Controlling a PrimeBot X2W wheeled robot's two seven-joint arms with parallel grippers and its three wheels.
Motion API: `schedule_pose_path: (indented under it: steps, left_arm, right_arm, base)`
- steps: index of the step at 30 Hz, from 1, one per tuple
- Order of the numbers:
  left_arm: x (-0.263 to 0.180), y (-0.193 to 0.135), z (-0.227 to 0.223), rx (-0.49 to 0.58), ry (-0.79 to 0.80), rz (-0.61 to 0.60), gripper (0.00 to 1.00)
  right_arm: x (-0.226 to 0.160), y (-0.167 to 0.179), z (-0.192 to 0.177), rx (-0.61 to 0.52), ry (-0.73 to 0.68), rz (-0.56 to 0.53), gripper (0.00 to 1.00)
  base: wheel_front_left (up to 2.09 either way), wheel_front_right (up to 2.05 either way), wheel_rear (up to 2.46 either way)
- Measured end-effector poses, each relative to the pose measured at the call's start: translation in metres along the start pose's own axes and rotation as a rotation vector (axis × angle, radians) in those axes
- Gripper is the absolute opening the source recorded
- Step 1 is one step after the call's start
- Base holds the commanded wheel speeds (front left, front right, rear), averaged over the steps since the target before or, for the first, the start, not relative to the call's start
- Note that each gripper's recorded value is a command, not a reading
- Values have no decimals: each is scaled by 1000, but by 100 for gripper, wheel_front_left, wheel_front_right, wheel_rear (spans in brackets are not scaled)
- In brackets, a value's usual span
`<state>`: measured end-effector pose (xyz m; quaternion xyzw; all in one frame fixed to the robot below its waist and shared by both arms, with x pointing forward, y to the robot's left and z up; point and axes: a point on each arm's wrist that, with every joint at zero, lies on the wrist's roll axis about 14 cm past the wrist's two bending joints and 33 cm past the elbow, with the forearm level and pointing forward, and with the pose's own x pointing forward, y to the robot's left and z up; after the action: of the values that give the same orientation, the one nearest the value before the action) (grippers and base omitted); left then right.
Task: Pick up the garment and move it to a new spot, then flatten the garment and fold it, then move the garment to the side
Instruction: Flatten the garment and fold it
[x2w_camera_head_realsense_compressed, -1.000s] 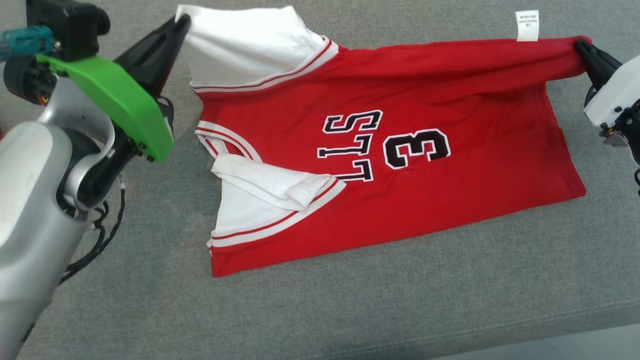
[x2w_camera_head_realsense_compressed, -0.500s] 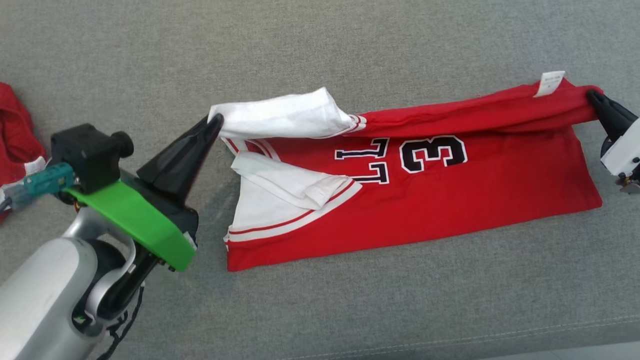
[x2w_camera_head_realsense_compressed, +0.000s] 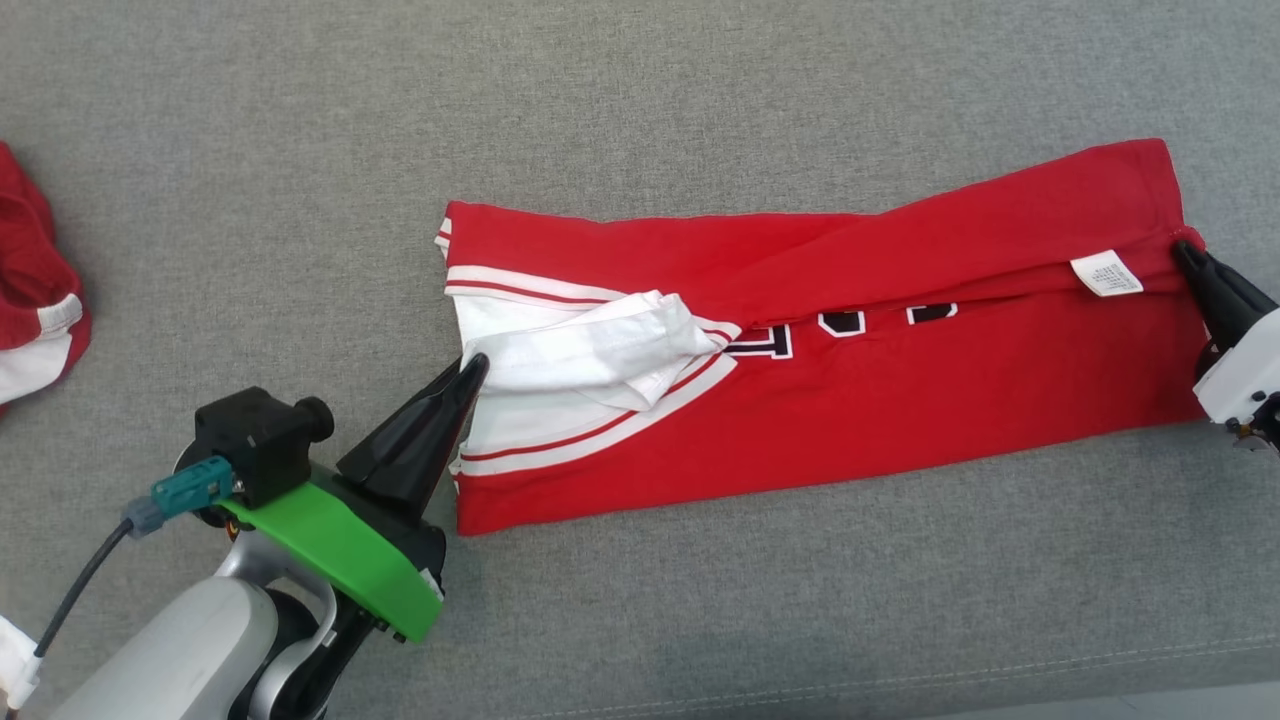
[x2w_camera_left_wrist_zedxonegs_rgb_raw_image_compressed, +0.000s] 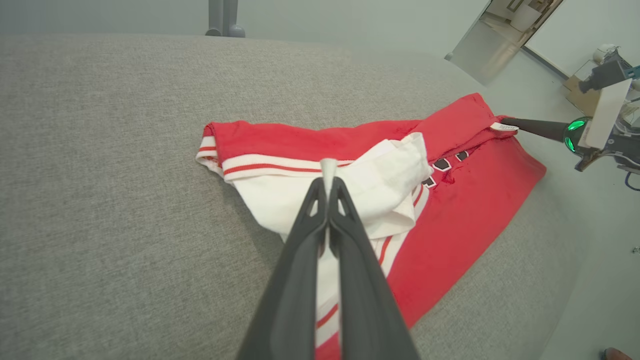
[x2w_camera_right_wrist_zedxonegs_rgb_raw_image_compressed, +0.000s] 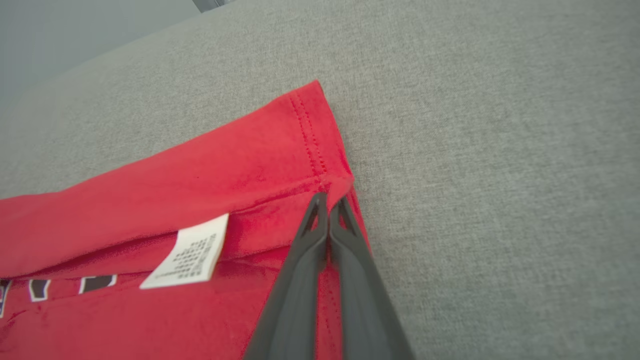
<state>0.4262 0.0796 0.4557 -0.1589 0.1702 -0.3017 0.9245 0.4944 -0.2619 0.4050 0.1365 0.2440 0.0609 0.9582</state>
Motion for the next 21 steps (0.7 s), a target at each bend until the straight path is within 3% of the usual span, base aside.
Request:
schedule_pose_path:
  steps: [5,6,7,8,9,10,21]
  left_arm:
    - [-2,9,-17,1,21,39,3]
    - [-3,10,-19,-1,21,44,4]
    - [-3,11,-20,-6,21,50,11]
    - [-4,11,-22,-10,23,55,28]
    - [-6,11,-26,-12,32,61,48]
    - [-7,12,-29,-14,39,68,100]
    - [-27,22,-9,-44,-137,264,100]
  right_arm:
    - [-2,-2,-16,13,32,-11,2]
    - [-3,-3,-18,19,34,-14,23]
    - [-3,-3,-19,23,37,-15,35]
    - [-5,-3,-21,25,38,-15,48]
    - [-6,-2,-22,29,39,-14,95]
    - [-7,-2,-21,33,32,-16,100]
    - [-40,7,-1,16,-155,-2,100]
  base:
    - [0,0,0]
    - [0,0,0]
    - [0,0,0]
    - [0,0,0]
    - [0,0,0]
    - [0,0,0]
    - [0,0,0]
